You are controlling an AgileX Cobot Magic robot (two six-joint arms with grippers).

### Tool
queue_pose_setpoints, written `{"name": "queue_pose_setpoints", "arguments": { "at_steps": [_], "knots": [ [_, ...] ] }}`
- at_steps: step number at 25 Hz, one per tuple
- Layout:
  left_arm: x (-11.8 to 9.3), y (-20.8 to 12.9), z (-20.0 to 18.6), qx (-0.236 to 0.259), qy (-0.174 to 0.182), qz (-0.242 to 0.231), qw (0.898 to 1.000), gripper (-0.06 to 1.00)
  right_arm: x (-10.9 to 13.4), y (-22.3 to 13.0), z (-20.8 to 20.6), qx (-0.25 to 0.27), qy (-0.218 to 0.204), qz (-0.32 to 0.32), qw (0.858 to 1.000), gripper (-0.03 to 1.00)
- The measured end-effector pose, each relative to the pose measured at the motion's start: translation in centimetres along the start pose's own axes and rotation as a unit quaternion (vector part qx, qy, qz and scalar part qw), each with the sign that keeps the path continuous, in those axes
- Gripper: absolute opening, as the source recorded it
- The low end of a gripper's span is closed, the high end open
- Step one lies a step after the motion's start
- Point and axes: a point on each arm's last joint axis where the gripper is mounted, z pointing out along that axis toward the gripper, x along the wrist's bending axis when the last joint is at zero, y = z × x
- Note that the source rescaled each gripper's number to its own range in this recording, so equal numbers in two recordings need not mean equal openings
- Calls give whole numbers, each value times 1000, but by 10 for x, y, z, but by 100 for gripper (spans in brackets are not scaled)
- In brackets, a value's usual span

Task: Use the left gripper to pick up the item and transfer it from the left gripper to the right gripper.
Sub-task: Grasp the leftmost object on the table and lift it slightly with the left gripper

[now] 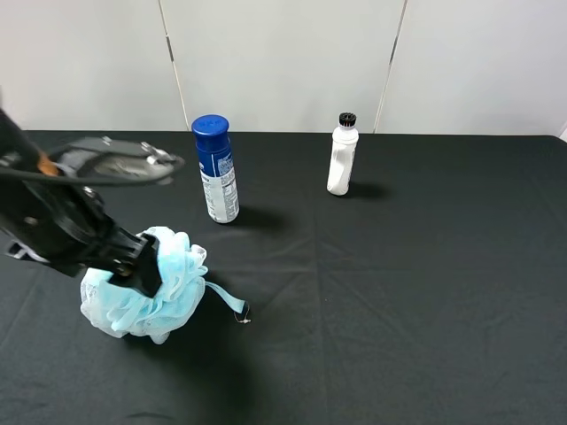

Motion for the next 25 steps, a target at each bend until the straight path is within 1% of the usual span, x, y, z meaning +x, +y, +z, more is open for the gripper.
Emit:
{"name": "queue_pose_setpoints", "arguments": {
  "at_steps": [4, 7, 13, 21, 23, 25],
  "knots": [
    [-6, 5, 20, 18, 18, 7, 1000, 100, 0, 0, 0, 0, 0, 0, 1000, 100],
    [-9, 11, 32, 22, 27, 10, 999, 100, 0, 0, 0, 0, 0, 0, 1000, 100],
    [-10, 22, 57, 16, 30, 8, 999, 100, 0, 0, 0, 0, 0, 0, 1000, 100],
    [-9, 28, 85, 22, 33, 7, 999, 100, 0, 0, 0, 0, 0, 0, 1000, 100],
    [-9, 29, 87, 21, 33, 6, 999, 95, 0, 0, 0, 0, 0, 0, 1000, 100],
    [-9, 29, 89, 23, 33, 6, 999, 86, 0, 0, 0, 0, 0, 0, 1000, 100]
  ]
}}
